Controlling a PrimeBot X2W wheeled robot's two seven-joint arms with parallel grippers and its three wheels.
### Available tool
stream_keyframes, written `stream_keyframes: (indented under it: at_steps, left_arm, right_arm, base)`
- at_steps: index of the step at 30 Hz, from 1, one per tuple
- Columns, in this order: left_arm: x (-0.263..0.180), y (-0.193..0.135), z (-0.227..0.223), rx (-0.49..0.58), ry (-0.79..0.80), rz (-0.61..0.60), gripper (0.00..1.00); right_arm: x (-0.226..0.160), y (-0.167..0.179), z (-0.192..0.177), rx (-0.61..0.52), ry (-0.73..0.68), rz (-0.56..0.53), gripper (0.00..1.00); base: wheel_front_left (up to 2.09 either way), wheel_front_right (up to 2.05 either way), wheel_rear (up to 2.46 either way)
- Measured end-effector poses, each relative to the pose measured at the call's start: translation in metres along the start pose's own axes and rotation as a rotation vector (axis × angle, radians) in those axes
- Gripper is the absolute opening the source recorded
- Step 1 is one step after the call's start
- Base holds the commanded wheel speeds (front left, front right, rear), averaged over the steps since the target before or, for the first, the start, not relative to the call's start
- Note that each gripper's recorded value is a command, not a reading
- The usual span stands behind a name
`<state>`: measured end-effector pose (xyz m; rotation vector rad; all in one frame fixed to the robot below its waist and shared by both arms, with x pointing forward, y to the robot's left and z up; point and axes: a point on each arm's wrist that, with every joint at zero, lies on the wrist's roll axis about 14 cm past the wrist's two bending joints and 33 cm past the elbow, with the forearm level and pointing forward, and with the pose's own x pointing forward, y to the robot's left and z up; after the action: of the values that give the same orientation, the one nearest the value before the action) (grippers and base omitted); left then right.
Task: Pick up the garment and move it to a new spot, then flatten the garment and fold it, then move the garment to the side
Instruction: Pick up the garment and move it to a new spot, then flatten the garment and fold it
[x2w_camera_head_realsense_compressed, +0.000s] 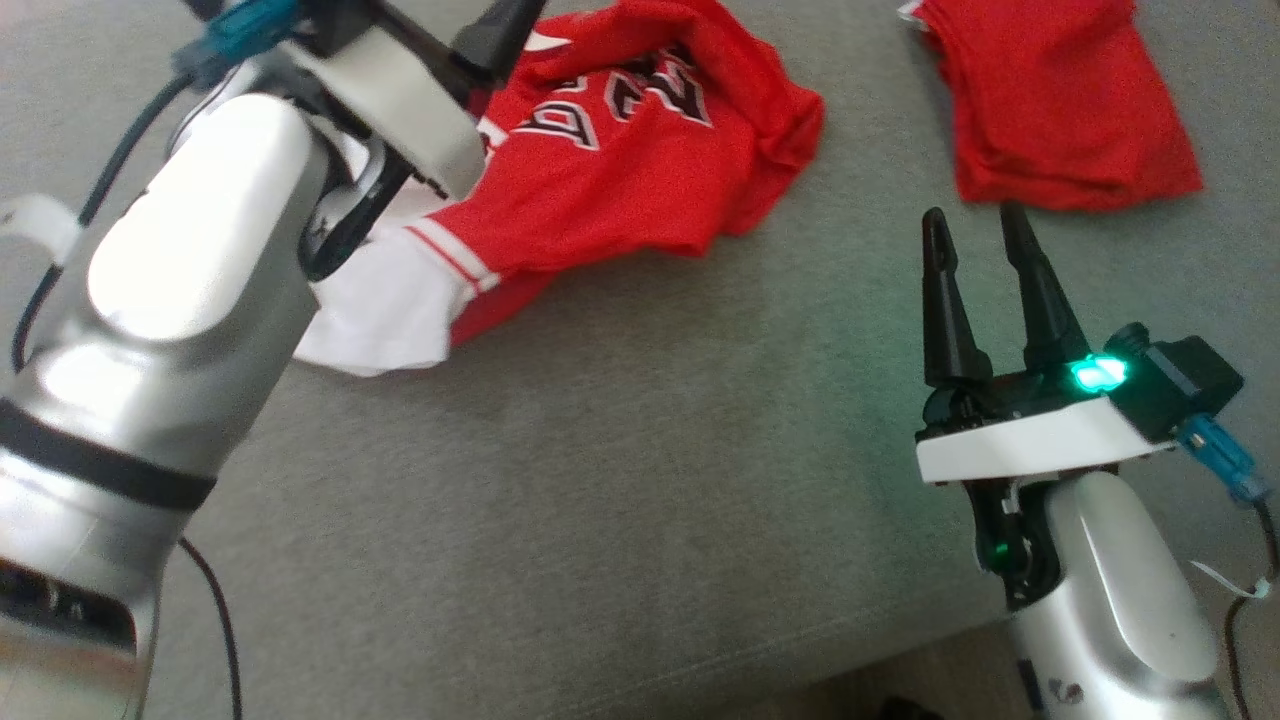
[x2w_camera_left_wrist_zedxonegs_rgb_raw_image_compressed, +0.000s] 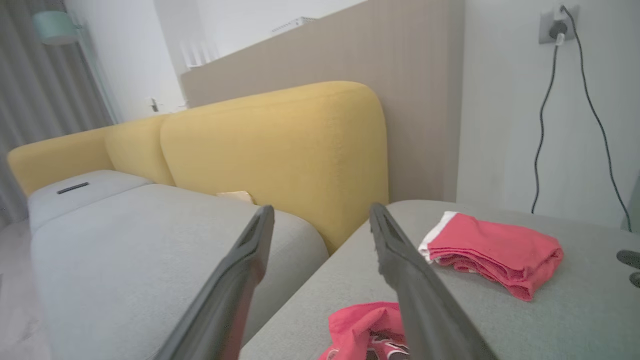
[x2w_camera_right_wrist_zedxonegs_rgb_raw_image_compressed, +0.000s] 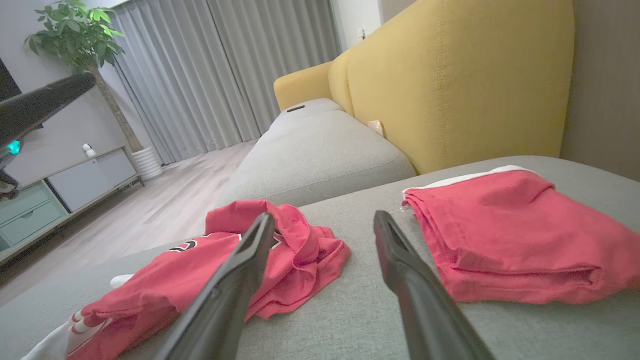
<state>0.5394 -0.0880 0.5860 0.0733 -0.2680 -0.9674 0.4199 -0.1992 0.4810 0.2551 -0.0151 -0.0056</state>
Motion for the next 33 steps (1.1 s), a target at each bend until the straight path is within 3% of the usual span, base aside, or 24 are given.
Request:
stream_keyframes:
  at_steps: [7, 13, 23, 33]
  left_arm:
    - [-0.078, 0.045, 0.01, -0.035, 0.0, 0.255, 1.0]
    - [-0.155, 0.057, 0.014, -0.061, 0.004, 0.469, 1.0]
    - [-0.254, 0.013, 0.011, -0.149, 0.014, 0.73, 1.0]
    - [-0.279, -0.002, 0.005, -0.202, 0.011, 0.813, 1.0]
  right_arm:
    - [0.013, 0.031, -0.002, -0.035, -0.003, 0.094, 1.0]
    - [0.015, 0.051, 0.001, -0.049, -0.014, 0.148, 1.0]
    - [-0.01, 0.073, -0.007, -0.03, 0.01, 0.201, 1.0]
    - [-0.018, 0.075, -0.019, -0.04, 0.049, 0.21, 1.0]
  base:
    - [0.0, 0.0, 0.0]
    - [0.0, 0.0, 0.0]
    - [0.0, 0.0, 0.0]
    - [0.0, 0.0, 0.0]
